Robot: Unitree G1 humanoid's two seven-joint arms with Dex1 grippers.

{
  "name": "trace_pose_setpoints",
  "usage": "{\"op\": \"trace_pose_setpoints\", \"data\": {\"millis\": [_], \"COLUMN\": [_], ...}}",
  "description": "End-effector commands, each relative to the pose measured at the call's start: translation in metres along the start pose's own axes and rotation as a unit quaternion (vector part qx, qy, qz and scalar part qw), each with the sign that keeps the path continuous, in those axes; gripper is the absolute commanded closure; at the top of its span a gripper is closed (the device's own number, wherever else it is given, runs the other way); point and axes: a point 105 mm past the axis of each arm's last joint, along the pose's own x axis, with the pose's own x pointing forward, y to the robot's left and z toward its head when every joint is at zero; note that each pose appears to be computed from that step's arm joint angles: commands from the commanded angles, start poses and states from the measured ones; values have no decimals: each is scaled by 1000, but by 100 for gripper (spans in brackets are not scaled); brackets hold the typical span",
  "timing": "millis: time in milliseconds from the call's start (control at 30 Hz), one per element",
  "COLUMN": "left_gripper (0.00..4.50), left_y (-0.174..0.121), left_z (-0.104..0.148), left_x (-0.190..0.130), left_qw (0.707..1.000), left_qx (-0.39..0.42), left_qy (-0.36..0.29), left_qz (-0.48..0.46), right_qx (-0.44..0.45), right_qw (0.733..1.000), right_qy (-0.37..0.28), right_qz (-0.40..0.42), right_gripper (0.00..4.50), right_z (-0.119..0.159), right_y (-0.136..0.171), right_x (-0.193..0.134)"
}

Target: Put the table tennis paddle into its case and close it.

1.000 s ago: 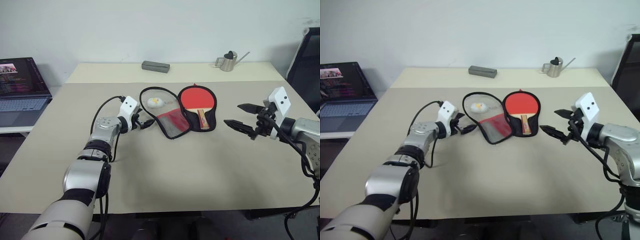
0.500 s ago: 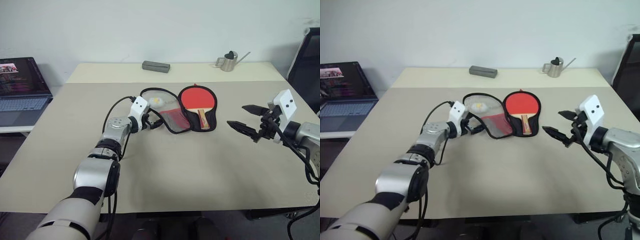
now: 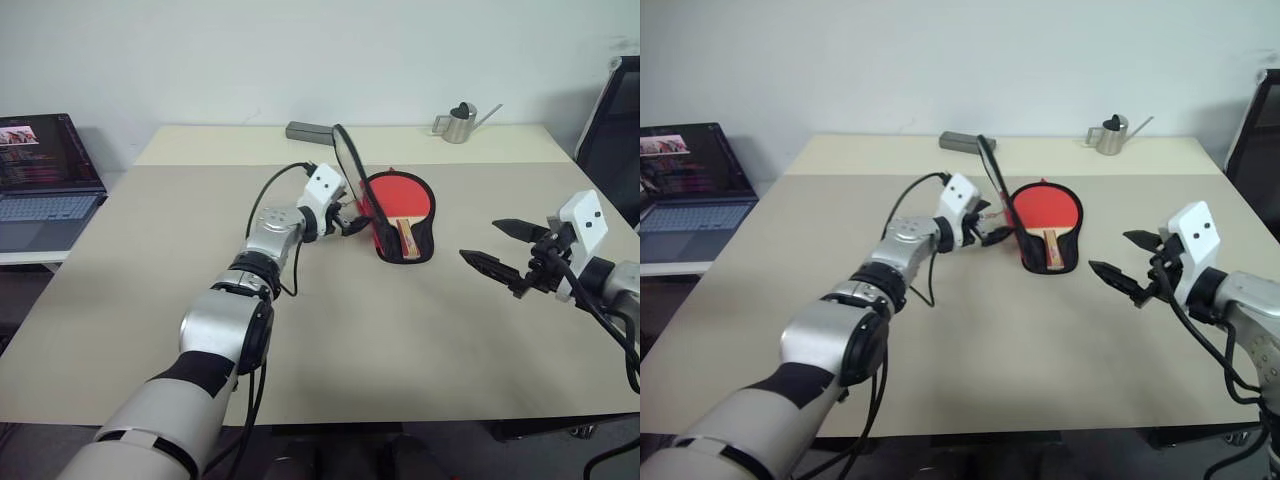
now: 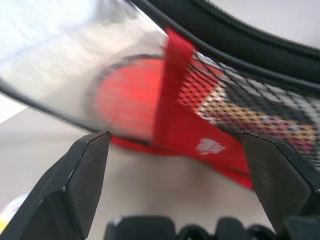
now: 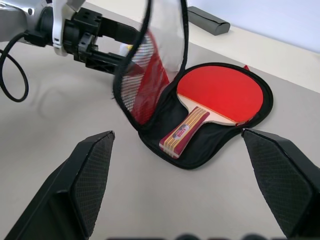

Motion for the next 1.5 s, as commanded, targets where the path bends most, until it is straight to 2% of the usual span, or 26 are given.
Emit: {"op": "trace_pose_setpoints", "data": {"millis": [33,267,500,800,933,1100,1333,1500], "left_gripper": [0,0,0,0,0,0,0,0], "left_y": [-16,-40,-20,4,18,19,12,13], "left_z": [15,15,33,45,48,40,38,42], "left_x": [13,26,10,-48,-81,-113,-130,-133], "left_qw": [999,998,996,977,975,980,985,985], "left_qx": [25,17,-13,-3,4,-1,-13,-12], "left_qy": [-9,-13,-69,-147,-174,-172,-163,-162], "left_qz": [-25,-54,-59,-153,-141,-99,-61,-49], "right_qx": [-15,-3,11,39,90,136,174,170], "right_qw": [1000,999,999,998,992,984,971,970], "right_qy": [-20,-13,-23,-36,-46,-41,-10,8], "right_qz": [-19,-32,-23,-27,-72,-106,-165,-173], "right_gripper": [5,5,5,5,5,5,5,5], "right_z": [14,12,13,12,11,2,-24,-33], "right_y": [5,12,6,-19,-42,-54,-70,-73], "right_x": [-13,-22,-5,48,74,107,145,166]}}
